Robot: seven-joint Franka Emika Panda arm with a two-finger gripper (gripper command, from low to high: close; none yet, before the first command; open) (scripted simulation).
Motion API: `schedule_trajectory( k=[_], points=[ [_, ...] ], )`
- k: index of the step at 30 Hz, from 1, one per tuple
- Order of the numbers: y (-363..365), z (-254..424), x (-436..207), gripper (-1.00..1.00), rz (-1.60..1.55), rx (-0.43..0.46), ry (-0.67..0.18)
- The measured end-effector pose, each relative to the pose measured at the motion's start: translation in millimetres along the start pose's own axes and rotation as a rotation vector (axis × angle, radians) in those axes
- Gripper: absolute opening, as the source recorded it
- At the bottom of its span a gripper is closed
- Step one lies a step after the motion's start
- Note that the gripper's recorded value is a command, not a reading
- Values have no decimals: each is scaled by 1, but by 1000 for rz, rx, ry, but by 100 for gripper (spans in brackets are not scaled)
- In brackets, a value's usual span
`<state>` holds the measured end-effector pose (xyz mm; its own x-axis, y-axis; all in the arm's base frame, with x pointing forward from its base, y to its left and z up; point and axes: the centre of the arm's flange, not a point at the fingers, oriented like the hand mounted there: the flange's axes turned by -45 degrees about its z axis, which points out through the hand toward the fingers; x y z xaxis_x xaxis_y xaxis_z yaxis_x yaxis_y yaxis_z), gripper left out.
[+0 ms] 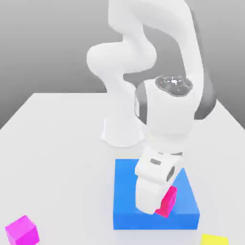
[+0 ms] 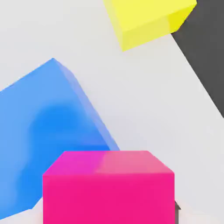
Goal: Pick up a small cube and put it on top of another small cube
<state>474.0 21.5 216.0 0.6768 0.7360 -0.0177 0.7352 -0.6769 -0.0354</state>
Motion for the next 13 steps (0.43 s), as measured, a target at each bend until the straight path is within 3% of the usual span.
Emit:
schedule_trajectory(
  k=[7, 10, 11, 13],
  points=[
    [127, -19, -118, -100, 394, -13, 19],
    [173, 13, -170, -100, 546, -24, 26],
    [179, 22, -178, 100, 567, -26, 27],
    [179, 22, -178, 100, 567, -26, 27]
  ],
)
